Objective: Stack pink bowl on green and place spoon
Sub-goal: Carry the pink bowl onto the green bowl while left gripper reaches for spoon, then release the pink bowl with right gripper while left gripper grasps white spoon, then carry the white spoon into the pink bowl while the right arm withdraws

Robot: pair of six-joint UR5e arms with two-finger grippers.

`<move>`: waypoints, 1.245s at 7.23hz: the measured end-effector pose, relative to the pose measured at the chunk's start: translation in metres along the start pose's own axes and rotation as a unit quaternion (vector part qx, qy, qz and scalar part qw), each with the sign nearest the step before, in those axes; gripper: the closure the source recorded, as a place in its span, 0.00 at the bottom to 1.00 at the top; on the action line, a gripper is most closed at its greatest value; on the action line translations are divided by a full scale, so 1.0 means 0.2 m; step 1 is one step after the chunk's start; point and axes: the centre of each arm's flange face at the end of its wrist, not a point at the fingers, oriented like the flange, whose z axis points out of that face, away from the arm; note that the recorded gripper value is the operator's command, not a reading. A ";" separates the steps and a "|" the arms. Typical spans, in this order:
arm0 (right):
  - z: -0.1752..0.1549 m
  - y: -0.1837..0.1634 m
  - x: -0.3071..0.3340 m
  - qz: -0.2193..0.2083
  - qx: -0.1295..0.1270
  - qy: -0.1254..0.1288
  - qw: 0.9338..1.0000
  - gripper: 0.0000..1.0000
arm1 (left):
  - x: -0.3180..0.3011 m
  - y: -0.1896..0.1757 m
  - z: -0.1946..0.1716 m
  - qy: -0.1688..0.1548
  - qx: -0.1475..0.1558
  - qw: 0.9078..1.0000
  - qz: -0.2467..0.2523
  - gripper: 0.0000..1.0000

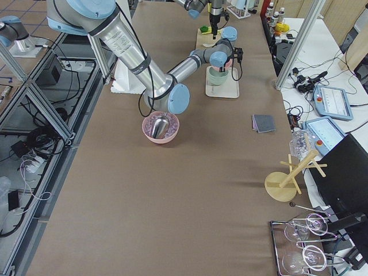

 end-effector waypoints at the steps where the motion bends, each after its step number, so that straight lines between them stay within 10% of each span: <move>1: -0.03 -0.02 0.01 -0.001 0.004 -0.003 1.000 0.00 | 0.07 -0.02 0.06 -0.002 -0.003 1.000 -0.001 0.03; 3: -0.17 -0.13 0.11 0.007 0.002 -0.013 1.000 0.00 | 0.13 -0.03 0.17 -0.005 0.005 1.000 0.007 0.92; 9: -0.47 -0.20 0.60 -0.001 -0.014 -0.036 0.999 0.00 | 0.29 -0.03 0.14 0.014 0.016 1.000 0.004 1.00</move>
